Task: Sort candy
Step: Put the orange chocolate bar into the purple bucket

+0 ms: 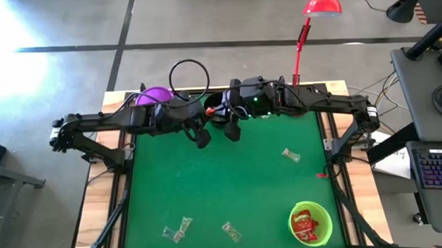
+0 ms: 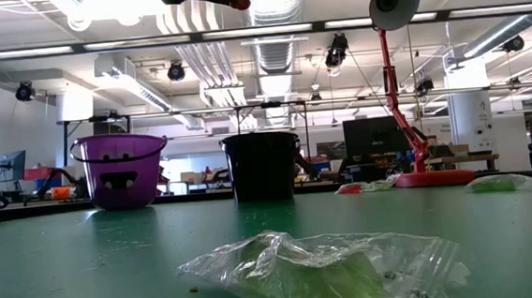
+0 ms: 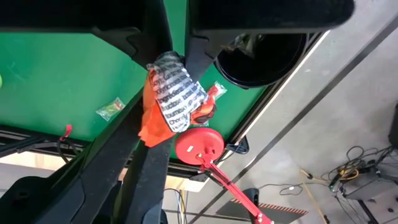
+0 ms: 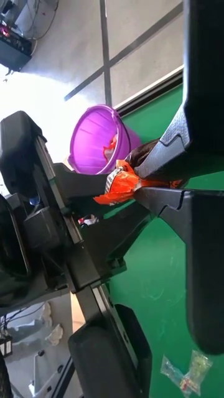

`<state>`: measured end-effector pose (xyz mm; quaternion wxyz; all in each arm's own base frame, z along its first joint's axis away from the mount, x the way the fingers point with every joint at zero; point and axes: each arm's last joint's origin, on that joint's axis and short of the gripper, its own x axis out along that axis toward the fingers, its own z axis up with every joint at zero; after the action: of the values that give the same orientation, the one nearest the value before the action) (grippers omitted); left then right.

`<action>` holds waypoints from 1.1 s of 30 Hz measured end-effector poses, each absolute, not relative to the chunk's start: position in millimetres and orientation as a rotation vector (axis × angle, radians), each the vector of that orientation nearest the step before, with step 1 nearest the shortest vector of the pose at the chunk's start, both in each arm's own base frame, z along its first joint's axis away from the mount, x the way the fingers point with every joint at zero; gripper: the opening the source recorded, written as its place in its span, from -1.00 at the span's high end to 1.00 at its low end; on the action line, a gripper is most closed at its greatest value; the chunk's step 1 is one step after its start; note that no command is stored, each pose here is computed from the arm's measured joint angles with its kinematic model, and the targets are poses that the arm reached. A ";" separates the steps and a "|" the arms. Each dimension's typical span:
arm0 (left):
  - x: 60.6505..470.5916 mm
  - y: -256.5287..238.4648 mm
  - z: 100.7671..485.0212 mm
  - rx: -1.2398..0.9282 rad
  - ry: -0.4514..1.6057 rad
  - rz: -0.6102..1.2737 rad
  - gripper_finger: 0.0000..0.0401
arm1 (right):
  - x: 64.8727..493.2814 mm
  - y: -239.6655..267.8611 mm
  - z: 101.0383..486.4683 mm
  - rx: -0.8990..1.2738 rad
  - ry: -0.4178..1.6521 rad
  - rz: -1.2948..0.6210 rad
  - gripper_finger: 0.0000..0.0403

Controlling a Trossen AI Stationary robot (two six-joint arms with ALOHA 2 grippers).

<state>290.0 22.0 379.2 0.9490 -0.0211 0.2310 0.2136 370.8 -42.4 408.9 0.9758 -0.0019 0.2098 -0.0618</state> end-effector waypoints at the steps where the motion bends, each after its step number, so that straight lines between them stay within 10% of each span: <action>1: 290.0 22.0 379.2 -0.042 0.470 0.434 0.98 | 370.8 -42.4 408.9 -0.004 0.423 -0.125 0.96; 19: 289.4 22.1 378.4 -0.019 0.487 0.431 1.00 | 370.7 -42.4 408.3 -0.040 0.431 -0.124 0.93; 33: 282.5 22.0 378.4 -0.012 0.572 0.440 1.00 | 370.0 -46.6 407.6 -0.070 0.440 -0.140 0.49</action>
<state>282.5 22.0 378.4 0.9357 -0.0057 0.2798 0.2150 370.0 -46.6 407.6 0.9729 -0.0345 0.2178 -0.0693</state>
